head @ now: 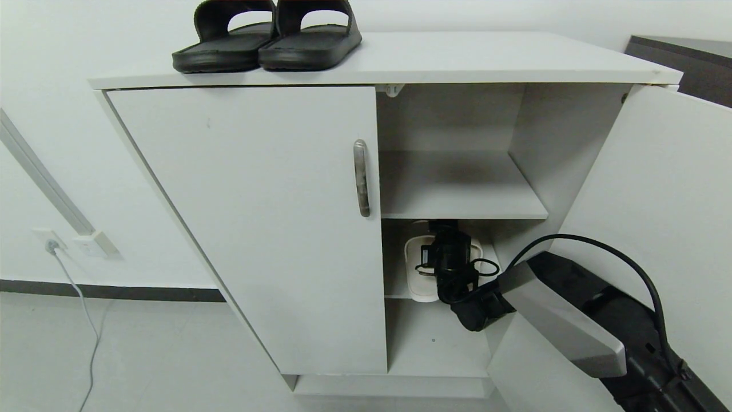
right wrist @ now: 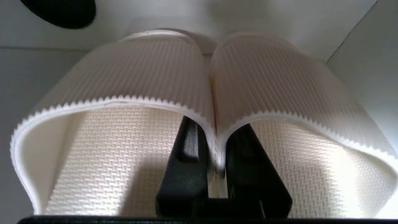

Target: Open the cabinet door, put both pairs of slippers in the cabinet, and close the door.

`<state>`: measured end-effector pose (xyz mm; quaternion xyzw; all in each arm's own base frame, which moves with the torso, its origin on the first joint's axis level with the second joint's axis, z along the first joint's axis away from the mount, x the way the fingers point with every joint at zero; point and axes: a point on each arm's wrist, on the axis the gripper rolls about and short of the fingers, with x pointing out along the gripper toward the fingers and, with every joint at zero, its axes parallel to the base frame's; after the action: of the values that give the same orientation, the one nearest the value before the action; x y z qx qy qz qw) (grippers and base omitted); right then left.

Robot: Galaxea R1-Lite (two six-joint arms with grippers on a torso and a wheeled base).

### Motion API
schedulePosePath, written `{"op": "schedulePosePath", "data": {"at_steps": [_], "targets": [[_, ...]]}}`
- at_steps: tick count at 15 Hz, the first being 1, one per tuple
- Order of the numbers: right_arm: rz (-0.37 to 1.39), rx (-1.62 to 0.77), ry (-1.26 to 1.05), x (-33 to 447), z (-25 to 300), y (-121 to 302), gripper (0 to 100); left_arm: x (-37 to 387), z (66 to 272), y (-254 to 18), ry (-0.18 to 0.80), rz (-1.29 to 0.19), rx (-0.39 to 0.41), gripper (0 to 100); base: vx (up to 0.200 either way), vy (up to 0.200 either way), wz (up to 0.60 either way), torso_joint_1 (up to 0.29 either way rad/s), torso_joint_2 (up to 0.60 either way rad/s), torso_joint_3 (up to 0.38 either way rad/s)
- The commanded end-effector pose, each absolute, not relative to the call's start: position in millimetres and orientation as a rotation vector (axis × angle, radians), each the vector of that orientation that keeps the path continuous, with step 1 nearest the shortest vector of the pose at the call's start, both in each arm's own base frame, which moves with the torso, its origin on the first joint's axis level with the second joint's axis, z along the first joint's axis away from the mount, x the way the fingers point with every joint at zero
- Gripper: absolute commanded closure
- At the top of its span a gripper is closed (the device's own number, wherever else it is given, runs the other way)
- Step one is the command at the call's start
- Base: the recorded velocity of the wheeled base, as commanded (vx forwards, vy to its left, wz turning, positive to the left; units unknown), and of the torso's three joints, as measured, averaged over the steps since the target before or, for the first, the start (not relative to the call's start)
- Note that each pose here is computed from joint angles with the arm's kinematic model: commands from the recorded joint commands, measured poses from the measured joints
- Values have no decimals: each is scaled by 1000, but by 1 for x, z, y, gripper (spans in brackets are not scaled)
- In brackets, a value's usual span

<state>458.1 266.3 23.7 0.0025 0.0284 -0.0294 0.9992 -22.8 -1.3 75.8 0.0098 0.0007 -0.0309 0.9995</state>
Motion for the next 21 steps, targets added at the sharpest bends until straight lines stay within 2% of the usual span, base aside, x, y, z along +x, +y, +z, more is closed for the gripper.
{"op": "schedulePosePath", "data": {"at_steps": [1,2,3,7,10,15,21], "targets": [[-58,1,63,459,18,267,100,-23,76,-1,4,-61,20,100,0,0,0,0,0,0],[-60,4,58,460,18,267,100,-23,76,-1,2,-61,20,100,0,0,0,0,0,0],[-60,3,59,460,17,268,0,-23,76,-1,2,-61,20,100,0,0,0,0,0,0],[-57,-11,81,455,13,266,0,-23,76,-1,4,-63,20,100,0,0,0,0,0,0],[-38,-7,70,431,28,264,0,-23,76,-1,4,-61,20,100,0,0,0,0,0,0],[34,-13,72,353,52,253,0,-23,76,-1,2,-61,20,100,0,0,0,0,0,0],[180,-11,57,258,62,247,0,-23,76,-1,4,-61,20,100,0,0,0,0,0,0]]}}
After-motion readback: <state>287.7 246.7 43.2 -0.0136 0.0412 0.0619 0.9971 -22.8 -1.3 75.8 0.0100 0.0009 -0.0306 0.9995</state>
